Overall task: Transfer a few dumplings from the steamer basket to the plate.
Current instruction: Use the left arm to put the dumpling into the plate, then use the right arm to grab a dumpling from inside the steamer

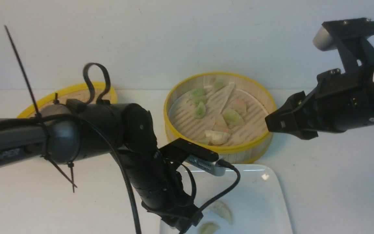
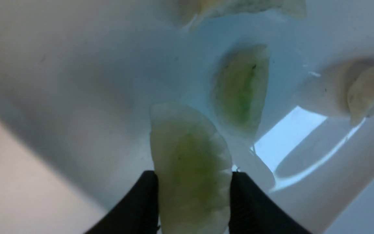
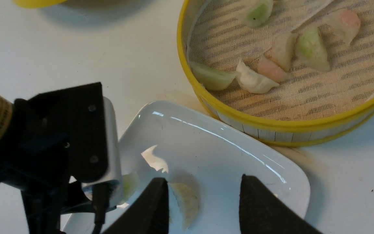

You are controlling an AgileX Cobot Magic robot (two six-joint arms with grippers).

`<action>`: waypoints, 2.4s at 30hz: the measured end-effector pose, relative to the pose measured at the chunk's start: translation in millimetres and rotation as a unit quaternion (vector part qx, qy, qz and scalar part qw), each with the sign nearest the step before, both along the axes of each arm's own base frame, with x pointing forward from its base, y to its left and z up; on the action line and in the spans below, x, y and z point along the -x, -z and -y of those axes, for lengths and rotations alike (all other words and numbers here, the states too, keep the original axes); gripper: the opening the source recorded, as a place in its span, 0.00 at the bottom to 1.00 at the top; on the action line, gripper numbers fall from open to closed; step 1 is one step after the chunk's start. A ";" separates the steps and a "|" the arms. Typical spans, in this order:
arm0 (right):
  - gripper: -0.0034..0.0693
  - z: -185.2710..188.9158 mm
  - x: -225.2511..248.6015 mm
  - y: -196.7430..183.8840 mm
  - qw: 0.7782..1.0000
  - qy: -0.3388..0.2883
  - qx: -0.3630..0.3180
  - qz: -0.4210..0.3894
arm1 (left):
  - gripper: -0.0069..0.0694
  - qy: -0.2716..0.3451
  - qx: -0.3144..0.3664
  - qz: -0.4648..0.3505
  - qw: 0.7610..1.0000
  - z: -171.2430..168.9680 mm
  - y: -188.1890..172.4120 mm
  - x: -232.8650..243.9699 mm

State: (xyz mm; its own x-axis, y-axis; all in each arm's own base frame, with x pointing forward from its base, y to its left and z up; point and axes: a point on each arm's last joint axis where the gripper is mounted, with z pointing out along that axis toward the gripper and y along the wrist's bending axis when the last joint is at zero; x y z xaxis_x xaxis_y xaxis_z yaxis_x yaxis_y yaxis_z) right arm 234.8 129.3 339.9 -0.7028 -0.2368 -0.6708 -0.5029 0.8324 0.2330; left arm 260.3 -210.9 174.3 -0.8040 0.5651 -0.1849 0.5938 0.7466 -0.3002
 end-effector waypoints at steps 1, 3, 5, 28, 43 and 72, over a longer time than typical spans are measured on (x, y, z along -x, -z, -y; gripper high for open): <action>0.44 0.0 0.0 0.0 1.000 0.000 0.000 0.000 | 0.42 0.000 0.000 0.002 1.000 1.6 1.5 0.0; 0.44 0.0 0.0 0.0 1.000 0.000 0.000 0.000 | 0.42 0.000 0.002 0.011 1.000 4.9 6.0 -1.7; 0.44 0.0 0.0 0.0 1.000 0.000 0.000 0.000 | 0.42 0.005 0.005 0.024 1.000 6.2 6.7 -3.5; 0.40 2.6 -6.7 -4.9 1.000 0.019 -0.008 0.003 | 0.17 0.027 -0.054 0.132 0.989 -10.4 -90.7 -10.9; 0.05 15.2 -119.9 6.3 0.993 0.040 0.102 -0.052 | 0.08 -0.022 0.035 0.274 0.961 -83.6 -221.6 88.1; 0.53 -46.4 -235.4 170.8 0.984 -0.029 0.155 -0.088 | 0.08 -0.165 0.094 0.355 0.916 -153.7 -209.1 165.7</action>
